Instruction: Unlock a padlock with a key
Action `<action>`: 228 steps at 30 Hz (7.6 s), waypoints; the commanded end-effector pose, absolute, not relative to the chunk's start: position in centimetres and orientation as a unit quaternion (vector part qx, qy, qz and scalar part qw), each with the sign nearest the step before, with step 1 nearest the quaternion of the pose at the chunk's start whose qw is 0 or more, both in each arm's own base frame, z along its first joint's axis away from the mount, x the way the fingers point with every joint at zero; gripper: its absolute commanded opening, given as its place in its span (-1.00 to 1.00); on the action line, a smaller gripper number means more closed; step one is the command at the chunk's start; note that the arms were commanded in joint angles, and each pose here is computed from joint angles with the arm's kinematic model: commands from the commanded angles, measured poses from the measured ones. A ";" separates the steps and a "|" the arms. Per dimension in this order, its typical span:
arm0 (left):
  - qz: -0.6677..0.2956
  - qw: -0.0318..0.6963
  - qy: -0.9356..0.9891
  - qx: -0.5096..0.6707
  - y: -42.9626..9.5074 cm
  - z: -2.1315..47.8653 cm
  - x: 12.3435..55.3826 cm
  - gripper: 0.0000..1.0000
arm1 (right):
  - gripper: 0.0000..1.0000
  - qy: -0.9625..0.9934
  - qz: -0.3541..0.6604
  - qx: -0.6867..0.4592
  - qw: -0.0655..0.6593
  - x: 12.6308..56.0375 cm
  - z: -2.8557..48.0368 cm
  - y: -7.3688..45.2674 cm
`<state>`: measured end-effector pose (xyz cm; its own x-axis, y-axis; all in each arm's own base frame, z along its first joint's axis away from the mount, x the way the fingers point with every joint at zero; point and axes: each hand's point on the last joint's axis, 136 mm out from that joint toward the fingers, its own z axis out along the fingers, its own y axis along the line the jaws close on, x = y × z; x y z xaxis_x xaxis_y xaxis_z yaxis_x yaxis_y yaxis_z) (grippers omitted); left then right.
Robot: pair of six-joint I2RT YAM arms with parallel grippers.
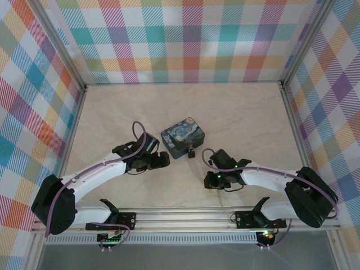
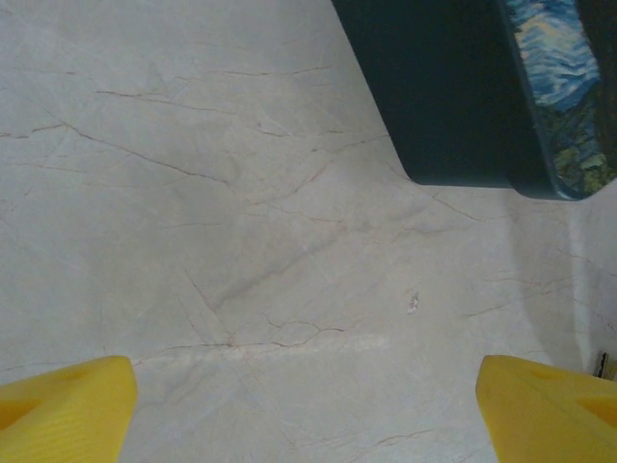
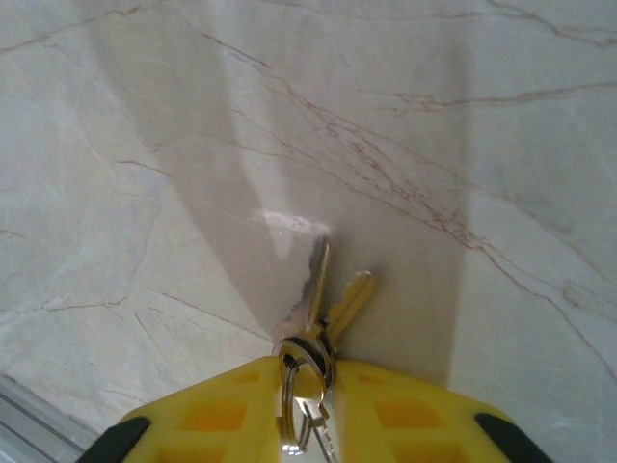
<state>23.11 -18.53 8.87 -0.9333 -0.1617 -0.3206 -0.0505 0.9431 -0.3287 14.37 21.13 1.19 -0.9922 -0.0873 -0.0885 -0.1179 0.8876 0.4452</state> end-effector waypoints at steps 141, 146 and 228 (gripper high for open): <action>-0.527 0.219 0.821 -0.015 -30.3 19.0 28.3 -1.00 | -0.26 0.732 0.625 -0.075 0.260 25.1 16.9 27.5; -0.531 0.222 0.817 -0.016 -30.1 19.3 28.6 -1.00 | -0.26 0.724 0.635 -0.076 0.257 25.5 17.1 27.9; -0.487 0.190 0.846 0.107 -30.5 17.6 26.5 -0.12 | -0.92 0.792 0.556 -0.176 0.181 22.2 15.4 28.1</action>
